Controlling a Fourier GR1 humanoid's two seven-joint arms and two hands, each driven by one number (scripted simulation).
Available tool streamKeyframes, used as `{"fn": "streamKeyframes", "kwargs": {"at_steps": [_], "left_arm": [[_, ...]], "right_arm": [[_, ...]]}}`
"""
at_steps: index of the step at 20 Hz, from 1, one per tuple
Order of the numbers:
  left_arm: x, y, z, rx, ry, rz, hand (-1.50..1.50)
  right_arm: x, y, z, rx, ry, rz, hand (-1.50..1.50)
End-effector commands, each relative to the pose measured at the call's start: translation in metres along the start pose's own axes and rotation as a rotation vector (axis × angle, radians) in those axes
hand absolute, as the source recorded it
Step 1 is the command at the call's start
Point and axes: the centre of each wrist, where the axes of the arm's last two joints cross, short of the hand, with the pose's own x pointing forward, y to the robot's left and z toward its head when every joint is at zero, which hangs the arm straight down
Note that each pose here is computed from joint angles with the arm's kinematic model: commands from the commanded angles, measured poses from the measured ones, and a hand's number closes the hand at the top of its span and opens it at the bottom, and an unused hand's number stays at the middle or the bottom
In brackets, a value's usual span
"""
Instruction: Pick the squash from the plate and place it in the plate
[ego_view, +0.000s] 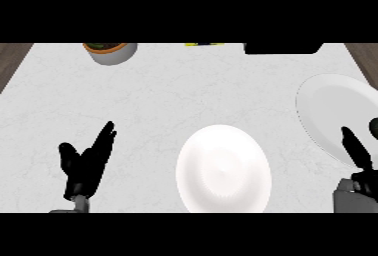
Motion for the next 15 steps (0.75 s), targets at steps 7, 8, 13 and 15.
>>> {"fn": "streamKeyframes", "kwargs": {"at_steps": [7, 8, 13, 15], "left_arm": [[-0.001, 0.002, 0.008, -0.010, 0.050, 0.001, 0.00], [-0.024, -0.014, 0.006, -0.012, 0.038, 0.000, 0.00], [0.001, -0.005, -0.009, -0.017, 0.044, 0.006, 0.00], [0.003, -0.010, -0.006, -0.008, 0.056, 0.006, 0.00]], "right_arm": [[-0.032, -0.049, 0.059, 0.087, 0.016, 0.057, -1.50], [-0.034, -0.050, 0.058, 0.080, 0.020, 0.065, -1.50], [-0.028, -0.053, 0.068, 0.101, 0.020, 0.094, -1.50], [-0.027, -0.049, 0.073, 0.102, 0.036, 0.082, -1.50]]}}
